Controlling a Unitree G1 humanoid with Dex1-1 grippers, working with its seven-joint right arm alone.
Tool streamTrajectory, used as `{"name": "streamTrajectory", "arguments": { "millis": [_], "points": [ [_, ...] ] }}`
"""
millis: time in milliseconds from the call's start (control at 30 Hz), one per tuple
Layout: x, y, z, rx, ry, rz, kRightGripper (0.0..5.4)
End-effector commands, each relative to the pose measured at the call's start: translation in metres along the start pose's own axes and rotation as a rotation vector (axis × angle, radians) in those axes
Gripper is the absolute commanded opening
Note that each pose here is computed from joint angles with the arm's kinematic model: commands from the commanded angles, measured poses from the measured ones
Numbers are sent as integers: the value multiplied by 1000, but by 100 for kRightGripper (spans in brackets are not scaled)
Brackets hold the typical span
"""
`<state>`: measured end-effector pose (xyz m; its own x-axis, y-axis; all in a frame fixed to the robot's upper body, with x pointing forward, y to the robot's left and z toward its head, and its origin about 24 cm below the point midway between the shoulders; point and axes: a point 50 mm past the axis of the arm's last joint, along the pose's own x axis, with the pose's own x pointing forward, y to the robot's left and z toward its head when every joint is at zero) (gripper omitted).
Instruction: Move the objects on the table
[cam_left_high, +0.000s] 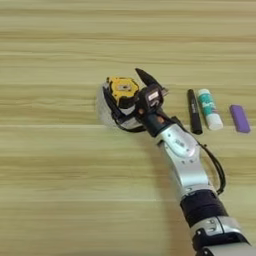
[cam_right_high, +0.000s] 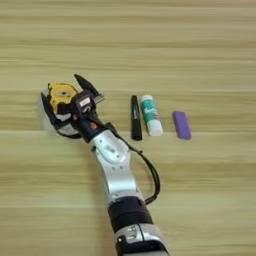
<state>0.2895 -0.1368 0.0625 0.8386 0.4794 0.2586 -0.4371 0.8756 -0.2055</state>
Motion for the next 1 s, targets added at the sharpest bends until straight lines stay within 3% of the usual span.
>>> {"name": "streamTrajectory", "arguments": {
  "millis": [33,600,1000],
  "points": [
    [11,-14,27,-51,-108,-39,539],
    [-17,-56,36,-83,-99,-224,539],
    [-26,-70,23,-70,5,-331,539]
  ]
}}
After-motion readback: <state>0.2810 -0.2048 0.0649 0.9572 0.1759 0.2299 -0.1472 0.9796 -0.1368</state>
